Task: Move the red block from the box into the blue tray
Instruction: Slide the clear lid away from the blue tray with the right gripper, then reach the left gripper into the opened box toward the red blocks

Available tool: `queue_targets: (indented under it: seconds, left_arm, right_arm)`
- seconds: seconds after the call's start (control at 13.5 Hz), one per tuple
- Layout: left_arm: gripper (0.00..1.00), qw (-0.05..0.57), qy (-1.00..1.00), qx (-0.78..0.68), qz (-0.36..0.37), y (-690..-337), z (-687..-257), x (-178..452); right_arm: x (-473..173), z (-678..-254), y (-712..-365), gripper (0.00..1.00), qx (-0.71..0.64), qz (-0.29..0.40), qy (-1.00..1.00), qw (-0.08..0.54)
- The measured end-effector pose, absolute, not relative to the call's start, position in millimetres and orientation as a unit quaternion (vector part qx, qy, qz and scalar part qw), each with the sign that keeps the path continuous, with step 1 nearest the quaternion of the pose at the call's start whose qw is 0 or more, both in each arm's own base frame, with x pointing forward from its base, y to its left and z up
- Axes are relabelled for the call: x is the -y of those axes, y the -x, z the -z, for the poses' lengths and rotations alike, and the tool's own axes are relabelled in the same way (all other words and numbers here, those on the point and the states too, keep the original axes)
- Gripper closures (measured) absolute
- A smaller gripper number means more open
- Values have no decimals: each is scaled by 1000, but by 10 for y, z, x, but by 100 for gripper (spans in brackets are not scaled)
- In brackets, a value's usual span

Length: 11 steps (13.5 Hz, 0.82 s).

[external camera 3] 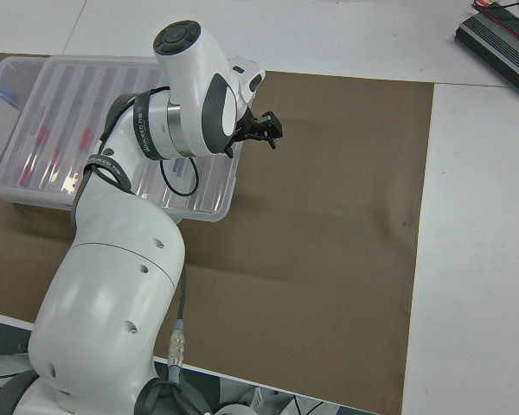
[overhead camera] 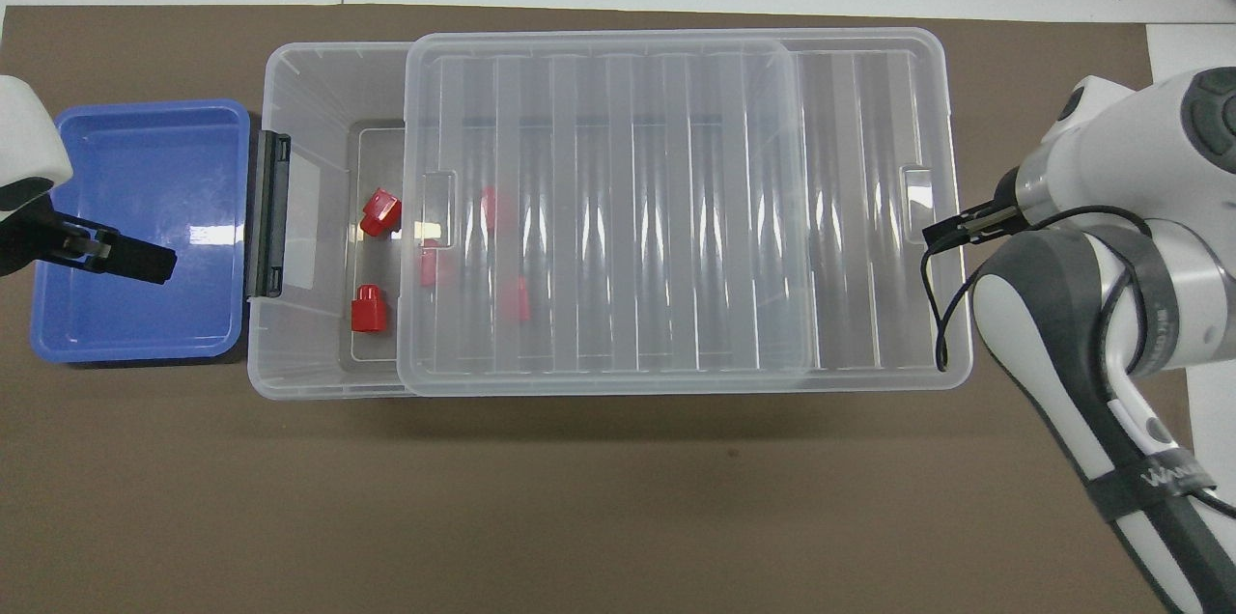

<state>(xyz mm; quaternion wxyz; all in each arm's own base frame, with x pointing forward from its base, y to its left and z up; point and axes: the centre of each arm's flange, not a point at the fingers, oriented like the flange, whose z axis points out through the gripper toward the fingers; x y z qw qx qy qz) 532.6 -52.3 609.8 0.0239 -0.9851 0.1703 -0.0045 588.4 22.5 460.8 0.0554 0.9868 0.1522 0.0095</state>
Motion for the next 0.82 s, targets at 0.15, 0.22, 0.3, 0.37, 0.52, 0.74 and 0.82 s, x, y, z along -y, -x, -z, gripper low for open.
queue_targets:
  seconds: [0.15,0.22,0.3,0.37,0.52,0.74,0.82]
  left_arm:
    - [0,24,986,-166,2,-5305,-6082,644]
    - [0,23,992,-126,6,-5306,-6082,675]
    - [0,20,997,-67,16,-5317,-6086,736]
    - [0,16,999,-23,28,-5322,-6062,875]
    - [0,9,999,-3,44,-5276,-5888,1347]
    - [0,5,999,-10,45,-5268,-5455,1732]
    - [0,4,999,-10,46,-5330,-5260,1770]
  right_arm:
    - [-52,-4603,-5885,0,-166,-8,-985,56]
    - [32,-4604,-5883,0,-171,-7,-984,56]
    - [101,-4604,-5880,0,-174,-6,-983,56]
    - [156,-4603,-5877,0,-177,-5,-983,56]
    - [233,-4602,-5873,0,-182,-4,-982,56]
    - [313,-4601,-5869,0,-185,-3,-981,56]
    - [336,-4601,-5867,0,-184,-3,-981,56]
